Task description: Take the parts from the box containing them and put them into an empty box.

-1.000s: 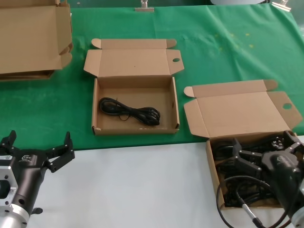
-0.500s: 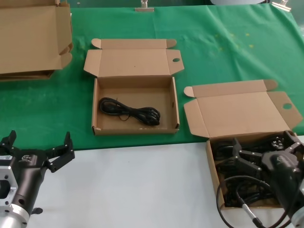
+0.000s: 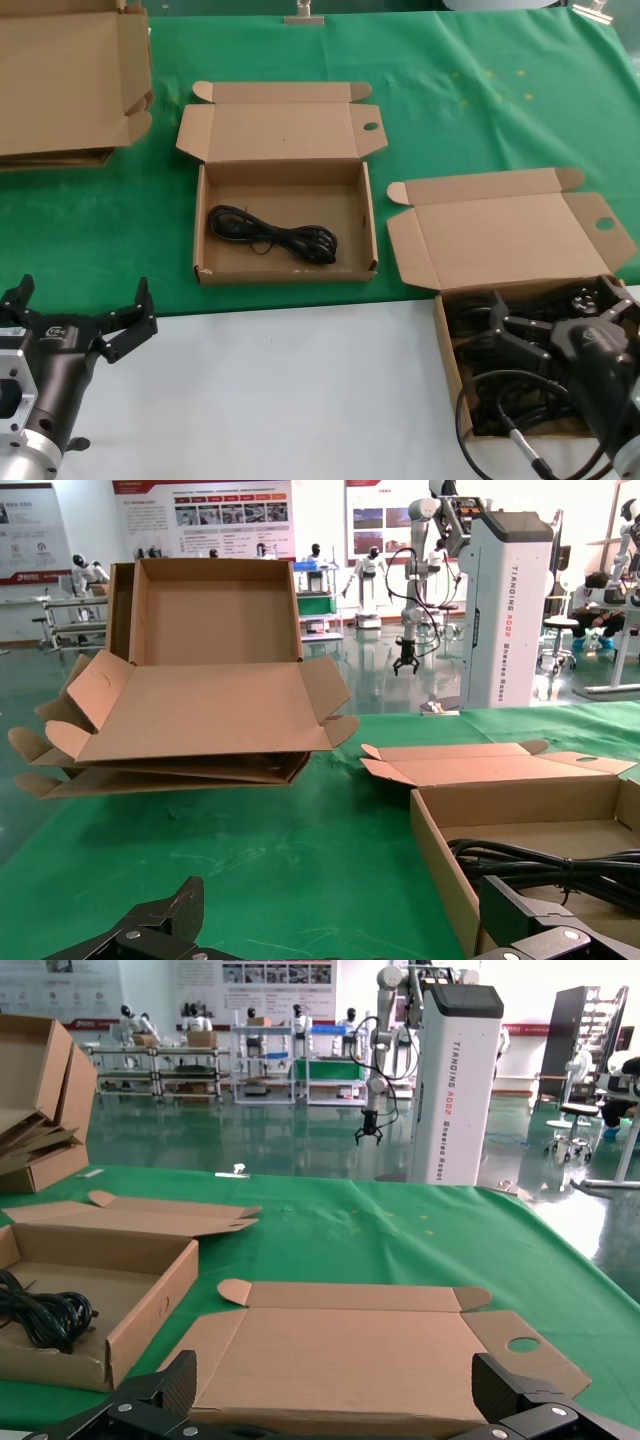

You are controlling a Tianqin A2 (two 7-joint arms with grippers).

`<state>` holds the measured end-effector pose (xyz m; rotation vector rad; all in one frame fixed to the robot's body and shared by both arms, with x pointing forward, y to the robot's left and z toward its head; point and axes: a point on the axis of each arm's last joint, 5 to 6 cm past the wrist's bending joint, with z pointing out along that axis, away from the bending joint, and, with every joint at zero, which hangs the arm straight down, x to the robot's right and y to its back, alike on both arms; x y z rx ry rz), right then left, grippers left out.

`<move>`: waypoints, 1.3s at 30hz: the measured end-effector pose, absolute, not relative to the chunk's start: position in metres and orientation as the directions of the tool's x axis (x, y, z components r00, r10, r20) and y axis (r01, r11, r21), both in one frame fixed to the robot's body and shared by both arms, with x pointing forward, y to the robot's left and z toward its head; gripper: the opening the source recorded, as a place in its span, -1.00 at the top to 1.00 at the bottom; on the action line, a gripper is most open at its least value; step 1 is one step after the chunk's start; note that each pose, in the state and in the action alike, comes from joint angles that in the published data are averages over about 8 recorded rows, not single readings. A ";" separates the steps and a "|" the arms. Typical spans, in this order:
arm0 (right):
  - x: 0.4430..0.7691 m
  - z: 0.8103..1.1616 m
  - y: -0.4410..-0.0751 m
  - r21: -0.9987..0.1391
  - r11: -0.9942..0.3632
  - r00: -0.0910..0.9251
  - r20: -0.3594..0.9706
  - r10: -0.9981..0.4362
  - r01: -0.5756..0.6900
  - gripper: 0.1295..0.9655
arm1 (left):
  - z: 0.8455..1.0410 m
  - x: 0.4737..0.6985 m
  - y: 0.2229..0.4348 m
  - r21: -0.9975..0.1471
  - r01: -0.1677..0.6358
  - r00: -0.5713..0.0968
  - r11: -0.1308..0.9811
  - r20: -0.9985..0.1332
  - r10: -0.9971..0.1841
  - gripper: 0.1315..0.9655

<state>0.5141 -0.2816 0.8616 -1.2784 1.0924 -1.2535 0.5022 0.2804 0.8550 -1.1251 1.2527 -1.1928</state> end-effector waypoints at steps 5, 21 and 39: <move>0.514 0.862 -0.282 -0.995 -0.095 0.056 0.097 -0.994 0.040 -1.00 | 0.855 0.502 0.280 -0.997 0.022 -0.035 0.070 -0.071 -0.997 -1.00; 0.514 0.862 -0.282 -0.995 -0.095 0.056 0.097 -0.994 0.040 -1.00 | 0.855 0.502 0.280 -0.997 0.022 -0.035 0.070 -0.071 -0.997 -1.00; 0.514 0.862 -0.282 -0.995 -0.095 0.056 0.097 -0.994 0.040 -1.00 | 0.855 0.502 0.280 -0.997 0.022 -0.035 0.070 -0.071 -0.997 -1.00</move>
